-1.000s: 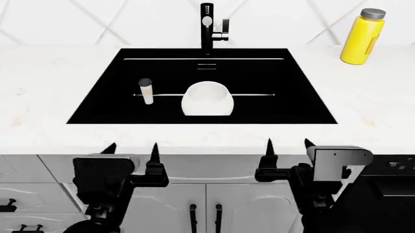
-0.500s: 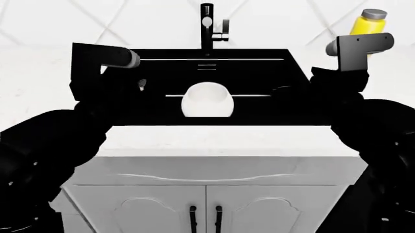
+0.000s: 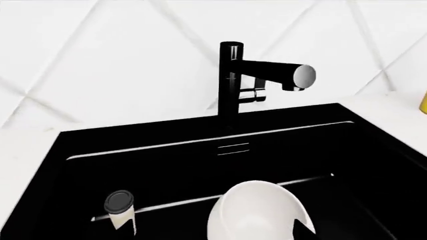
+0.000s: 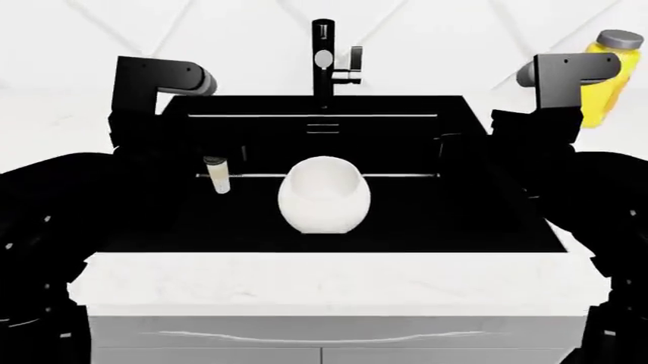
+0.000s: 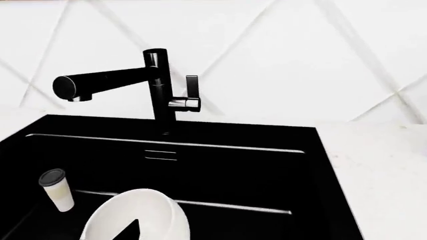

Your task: Pick the cup and bowl from the sink and place them on the counter for drying.

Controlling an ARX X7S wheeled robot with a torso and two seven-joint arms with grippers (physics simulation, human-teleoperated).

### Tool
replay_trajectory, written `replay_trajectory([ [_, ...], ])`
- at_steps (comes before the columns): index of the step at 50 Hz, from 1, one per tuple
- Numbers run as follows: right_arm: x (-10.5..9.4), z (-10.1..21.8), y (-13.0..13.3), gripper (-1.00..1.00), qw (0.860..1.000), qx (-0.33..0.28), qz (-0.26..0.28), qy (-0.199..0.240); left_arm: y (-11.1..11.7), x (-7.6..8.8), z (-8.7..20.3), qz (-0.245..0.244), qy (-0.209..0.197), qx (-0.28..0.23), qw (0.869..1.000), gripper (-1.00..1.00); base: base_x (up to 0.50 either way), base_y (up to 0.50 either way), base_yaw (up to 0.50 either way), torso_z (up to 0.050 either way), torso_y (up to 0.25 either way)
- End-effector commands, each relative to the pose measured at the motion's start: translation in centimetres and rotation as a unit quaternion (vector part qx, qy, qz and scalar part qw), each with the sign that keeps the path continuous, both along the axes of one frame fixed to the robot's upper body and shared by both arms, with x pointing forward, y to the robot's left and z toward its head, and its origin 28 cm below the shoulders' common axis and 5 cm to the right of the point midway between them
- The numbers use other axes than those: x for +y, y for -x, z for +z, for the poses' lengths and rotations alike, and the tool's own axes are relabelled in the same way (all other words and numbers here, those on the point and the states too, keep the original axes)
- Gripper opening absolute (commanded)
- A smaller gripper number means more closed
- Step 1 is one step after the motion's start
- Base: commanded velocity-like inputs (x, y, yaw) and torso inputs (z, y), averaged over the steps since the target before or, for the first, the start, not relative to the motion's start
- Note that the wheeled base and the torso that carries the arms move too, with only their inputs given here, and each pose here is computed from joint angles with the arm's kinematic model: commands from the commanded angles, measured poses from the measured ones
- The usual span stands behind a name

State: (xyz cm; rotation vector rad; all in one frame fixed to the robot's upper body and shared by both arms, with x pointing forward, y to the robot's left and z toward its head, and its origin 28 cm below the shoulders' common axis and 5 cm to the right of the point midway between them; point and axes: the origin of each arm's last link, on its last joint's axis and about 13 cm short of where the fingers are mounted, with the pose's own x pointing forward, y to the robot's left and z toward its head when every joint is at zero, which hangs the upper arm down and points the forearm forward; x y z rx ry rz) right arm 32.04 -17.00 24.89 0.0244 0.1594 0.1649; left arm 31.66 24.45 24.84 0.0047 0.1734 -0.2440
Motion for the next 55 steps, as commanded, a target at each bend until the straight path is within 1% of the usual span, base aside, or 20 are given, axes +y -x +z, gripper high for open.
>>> replay_trajectory([
  [1, 0.0, -0.6, 0.3, 1.00, 1.000, -0.001, -0.005, 0.006, 0.0, 0.5, -0.6, -0.002, -0.001, 0.014, 1.000, 1.00, 0.50, 0.02, 0.00, 0.000, 0.000],
  [8, 0.1, -1.1, 0.3, 1.00, 1.000, 0.007, -0.005, 0.009, -0.1, 0.7, -1.1, 0.001, -0.002, 0.017, 1.000, 1.00, 0.50, 0.03, 0.00, 0.000, 0.000],
  [10, 0.1, -1.1, 0.3, 1.00, 1.000, 0.006, -0.005, 0.007, -0.1, 1.0, -1.1, 0.004, -0.002, 0.017, 1.000, 1.00, 0.50, 0.09, 0.00, 0.000, 0.000],
  [15, 0.1, -1.2, 0.3, 1.00, 1.000, 0.008, -0.003, 0.010, -0.1, 0.6, -1.6, 0.006, -0.003, 0.020, 1.000, 1.00, 0.50, 0.09, 0.00, 0.000, 0.003],
  [17, 0.1, -1.2, 0.4, 1.00, 1.000, 0.010, -0.002, 0.012, 0.0, 0.9, -1.6, 0.005, -0.003, 0.021, 1.000, 1.00, 0.50, 0.09, 0.00, 0.000, 0.000],
  [22, 0.1, -1.5, 0.3, 1.00, 1.000, 0.014, -0.004, 0.012, 0.0, 0.6, -1.9, 0.004, -0.004, 0.024, 1.000, 1.00, 0.50, 0.16, 0.00, 0.000, 0.000],
  [23, 0.1, -1.6, 0.3, 1.00, 1.000, 0.014, -0.006, 0.011, 0.1, 0.9, -1.9, 0.003, -0.005, 0.025, 1.000, 1.00, 0.50, 0.17, 0.00, 0.000, 0.000],
  [26, 0.0, -1.7, 0.3, 1.00, 1.000, 0.015, -0.008, 0.010, 0.0, 1.0, -2.0, 0.003, -0.005, 0.026, 1.000, 1.00, 0.44, 0.17, 0.00, 0.000, 0.003],
  [27, 0.0, -1.8, 0.2, 1.00, 1.000, 0.015, -0.010, 0.010, 0.0, 0.7, -2.1, 0.003, -0.005, 0.027, 1.000, 1.00, 0.39, 0.16, 0.00, 0.000, 0.000],
  [29, -0.1, -1.8, 0.2, 1.00, 1.000, 0.015, -0.012, 0.009, -0.1, 0.5, -2.1, 0.002, -0.006, 0.027, 1.000, 1.00, 0.36, 0.17, 0.00, 0.000, 0.000],
  [33, -0.1, -1.9, 0.2, 1.00, 1.000, 0.011, -0.014, 0.025, -0.1, 0.3, -2.4, 0.001, -0.006, 0.029, 1.000, 1.00, 0.28, 0.10, 0.00, 0.000, 0.000],
  [34, -0.2, -1.9, 0.2, 1.00, 0.999, 0.010, -0.014, 0.027, -0.1, 0.3, -2.4, 0.001, -0.006, 0.029, 1.000, 1.00, 0.25, 0.07, 0.00, 0.000, 0.000],
  [35, -0.2, -1.7, 0.1, 1.00, 0.999, 0.006, -0.016, 0.028, 0.0, 0.7, -2.4, 0.001, -0.006, 0.030, 1.000, 1.00, 0.26, 0.07, 0.00, 0.000, 0.000],
  [36, -0.3, -1.7, 0.2, 1.00, 0.999, 0.003, -0.017, 0.027, -0.1, 0.4, -2.5, 0.001, -0.006, 0.031, 1.000, 1.00, 0.26, 0.03, 0.00, 0.000, 0.010],
  [37, -0.3, -1.7, 0.2, 1.00, 1.000, 0.002, -0.018, 0.026, 0.0, 0.7, -2.3, 0.000, -0.005, 0.031, 1.000, 1.00, 0.25, 0.00, 0.00, 0.000, 0.000],
  [39, -0.4, -1.9, 0.3, 1.00, 1.000, 0.002, -0.018, 0.022, 0.1, 0.8, -2.3, 0.000, -0.005, 0.031, 0.999, 1.00, 0.25, 0.00, 0.00, 0.000, 0.000],
  [40, -0.4, -2.0, 0.3, 1.00, 1.000, 0.003, -0.019, 0.023, 0.1, 0.5, -2.5, 0.000, -0.005, 0.032, 0.999, 1.00, 0.26, 0.00, 0.00, 0.000, 0.000],
  [47, -0.3, -2.2, 0.2, 1.00, 1.000, 0.002, -0.012, 0.013, 0.3, 0.9, -2.5, 0.000, -0.006, 0.035, 0.999, 1.00, 0.25, 0.00, 0.00, 0.000, 0.000],
  [48, -0.4, -2.2, 0.2, 1.00, 1.000, 0.002, -0.012, 0.012, 0.2, 0.6, -2.6, -0.001, -0.007, 0.035, 0.999, 1.00, 0.26, 0.00, 0.00, 0.000, 0.000],
  [55, -0.4, -2.7, 0.3, 1.00, 1.000, 0.005, -0.013, 0.006, 0.2, 0.7, -2.9, -0.002, -0.008, 0.039, 0.999, 1.00, 0.26, 0.00, 0.00, 0.000, 0.002],
])
